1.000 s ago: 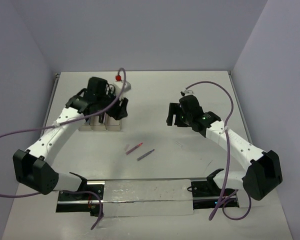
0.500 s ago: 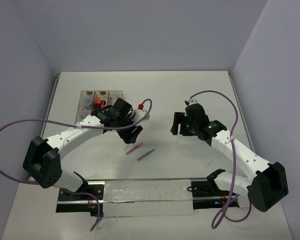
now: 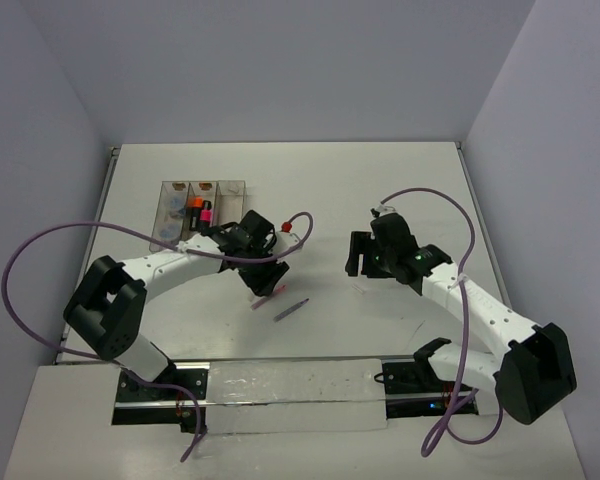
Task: Sort the stationery into containers
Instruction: Pick up the pen cap from the center of the board.
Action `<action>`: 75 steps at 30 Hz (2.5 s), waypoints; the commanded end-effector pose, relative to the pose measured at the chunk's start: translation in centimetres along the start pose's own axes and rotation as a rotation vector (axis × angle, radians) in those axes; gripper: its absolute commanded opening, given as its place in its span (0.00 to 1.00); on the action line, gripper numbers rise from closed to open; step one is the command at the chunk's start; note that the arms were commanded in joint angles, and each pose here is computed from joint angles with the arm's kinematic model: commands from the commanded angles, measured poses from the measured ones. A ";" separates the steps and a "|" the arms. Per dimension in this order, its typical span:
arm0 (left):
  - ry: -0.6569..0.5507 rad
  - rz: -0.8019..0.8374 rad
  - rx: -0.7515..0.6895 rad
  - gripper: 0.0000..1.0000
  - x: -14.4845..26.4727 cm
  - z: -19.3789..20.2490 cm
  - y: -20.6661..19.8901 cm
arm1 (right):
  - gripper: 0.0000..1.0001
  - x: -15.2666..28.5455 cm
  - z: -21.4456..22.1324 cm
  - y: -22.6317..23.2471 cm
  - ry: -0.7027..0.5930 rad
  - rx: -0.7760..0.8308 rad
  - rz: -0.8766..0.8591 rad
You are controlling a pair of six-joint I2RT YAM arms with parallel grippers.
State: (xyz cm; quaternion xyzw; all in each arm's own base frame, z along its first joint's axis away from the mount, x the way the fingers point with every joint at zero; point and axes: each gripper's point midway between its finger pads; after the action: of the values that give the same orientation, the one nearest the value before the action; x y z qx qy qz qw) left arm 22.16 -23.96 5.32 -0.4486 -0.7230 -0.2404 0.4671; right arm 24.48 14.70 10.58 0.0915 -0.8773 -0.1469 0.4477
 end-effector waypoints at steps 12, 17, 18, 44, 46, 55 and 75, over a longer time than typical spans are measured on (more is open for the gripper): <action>-0.009 0.035 0.004 0.56 -0.2 -1.7 -1.4 | 0.77 2.2 -1.7 -1.2 -0.105 0.020 0.042; 0.009 0.053 -0.004 0.54 0.3 -1.1 -1.8 | 0.77 2.4 -1.6 -1.1 -0.102 0.031 0.037; 0.020 0.063 -0.003 0.54 0.3 -0.7 -2.0 | 0.77 2.4 -1.6 -1.2 -0.102 0.032 0.039; 0.069 0.218 -0.097 0.58 -1.5 -2.3 -9.2 | 0.71 -0.4 1.4 -1.3 0.013 -0.064 0.027; 0.070 0.209 -0.090 0.58 -2.0 -2.5 -9.1 | 0.68 -0.5 1.3 -2.0 -0.010 -0.157 0.076; 0.108 0.192 -0.119 0.59 -3.2 -2.0 -9.8 | 0.57 1.9 2.5 -4.7 -0.067 -0.825 0.359; 0.089 0.106 -0.140 0.59 -2.7 -3.2 -8.3 | 0.62 -1.3 3.2 -2.1 0.033 -1.554 0.317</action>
State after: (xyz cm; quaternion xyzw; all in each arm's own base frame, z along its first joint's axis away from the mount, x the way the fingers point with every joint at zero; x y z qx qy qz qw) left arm 15.78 -30.24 3.30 -0.5021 -0.6397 -0.2896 0.5048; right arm 22.08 13.43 8.04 -0.3387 -0.5603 -0.6377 0.4058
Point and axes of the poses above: each gripper's point midway between its finger pads, its own x axis back along the fingers, its own y axis along the line the jaws close on, z = x × y, and after that the axes turned 4 degrees about -x, right-handed
